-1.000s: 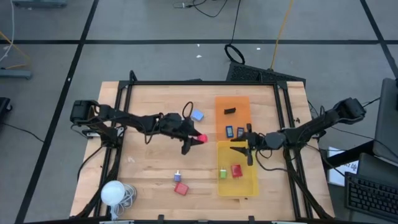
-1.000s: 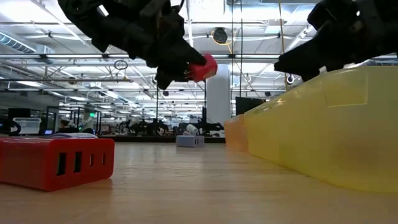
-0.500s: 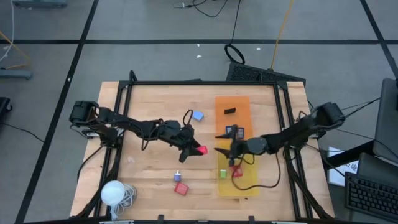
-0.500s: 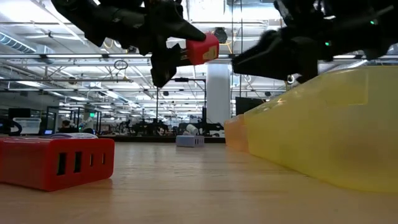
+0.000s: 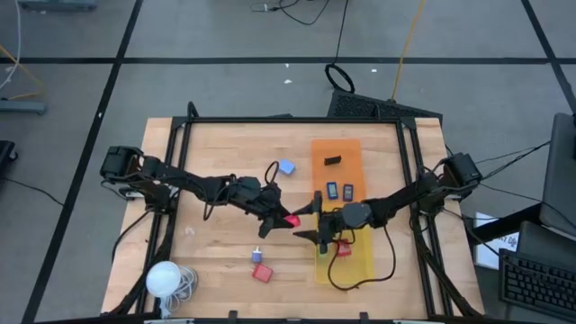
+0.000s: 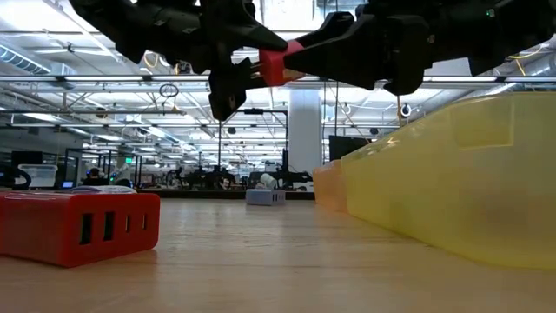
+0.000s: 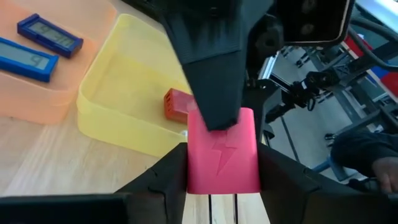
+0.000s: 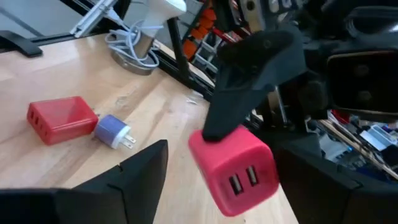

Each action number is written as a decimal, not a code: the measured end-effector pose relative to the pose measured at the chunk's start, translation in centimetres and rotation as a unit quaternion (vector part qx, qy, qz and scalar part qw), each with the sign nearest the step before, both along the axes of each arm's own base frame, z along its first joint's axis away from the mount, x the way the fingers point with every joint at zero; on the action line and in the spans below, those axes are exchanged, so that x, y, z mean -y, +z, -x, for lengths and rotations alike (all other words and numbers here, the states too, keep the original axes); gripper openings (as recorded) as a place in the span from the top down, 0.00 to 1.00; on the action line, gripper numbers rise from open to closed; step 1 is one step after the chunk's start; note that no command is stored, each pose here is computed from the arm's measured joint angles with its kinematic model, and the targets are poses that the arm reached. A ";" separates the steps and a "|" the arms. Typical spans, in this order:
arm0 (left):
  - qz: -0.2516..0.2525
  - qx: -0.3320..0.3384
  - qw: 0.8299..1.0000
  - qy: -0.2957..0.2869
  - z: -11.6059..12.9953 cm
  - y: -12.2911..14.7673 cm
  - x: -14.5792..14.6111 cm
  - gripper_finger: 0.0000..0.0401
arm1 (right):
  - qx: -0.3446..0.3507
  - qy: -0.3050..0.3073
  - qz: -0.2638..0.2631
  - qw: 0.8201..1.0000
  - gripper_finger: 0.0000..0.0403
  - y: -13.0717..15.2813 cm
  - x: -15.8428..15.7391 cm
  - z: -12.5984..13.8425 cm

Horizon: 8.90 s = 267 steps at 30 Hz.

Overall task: Pick & Place Office items
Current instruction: Put the pink charger adapter into the yellow bin, then put the blue charger adapter into the yellow bin

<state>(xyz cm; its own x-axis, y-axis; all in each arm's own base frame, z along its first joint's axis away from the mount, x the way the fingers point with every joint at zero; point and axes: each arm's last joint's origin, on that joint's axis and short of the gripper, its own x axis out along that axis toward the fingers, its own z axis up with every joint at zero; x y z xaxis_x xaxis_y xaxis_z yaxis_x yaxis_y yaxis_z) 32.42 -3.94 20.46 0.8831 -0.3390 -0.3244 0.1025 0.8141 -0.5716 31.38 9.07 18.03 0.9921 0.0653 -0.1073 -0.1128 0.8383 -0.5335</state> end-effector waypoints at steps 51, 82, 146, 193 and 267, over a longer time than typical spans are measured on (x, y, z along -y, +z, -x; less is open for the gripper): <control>-0.160 -0.123 0.976 0.079 5.3 2.4 -5.9 0.48 | -0.113 -0.036 -0.189 0.975 0.62 4.8 1.6 4.9; -0.272 0.067 0.925 0.257 19.0 0.3 -4.5 0.48 | 0.074 0.054 -0.390 0.916 0.63 0.2 4.6 17.6; -0.264 0.120 0.916 0.277 21.4 -3.5 -4.6 0.48 | -0.066 0.013 -0.378 0.923 0.63 -2.4 3.4 13.6; -0.264 0.120 0.916 0.277 21.4 -3.5 -4.6 0.48 | -0.110 -0.017 -0.349 0.930 0.61 -3.9 3.4 12.0; 0.018 0.130 0.927 0.350 17.4 -2.1 -4.4 0.41 | -0.097 -0.032 -0.357 0.929 0.48 -3.8 4.1 11.7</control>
<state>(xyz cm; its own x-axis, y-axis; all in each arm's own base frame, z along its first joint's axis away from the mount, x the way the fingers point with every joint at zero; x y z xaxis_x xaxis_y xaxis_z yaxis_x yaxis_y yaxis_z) 14.98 0.44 18.35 0.9375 0.3410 -0.0696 -0.3066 0.7143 -0.6291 19.64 5.00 14.23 0.9628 0.1305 -0.2365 -0.0871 0.9788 0.1853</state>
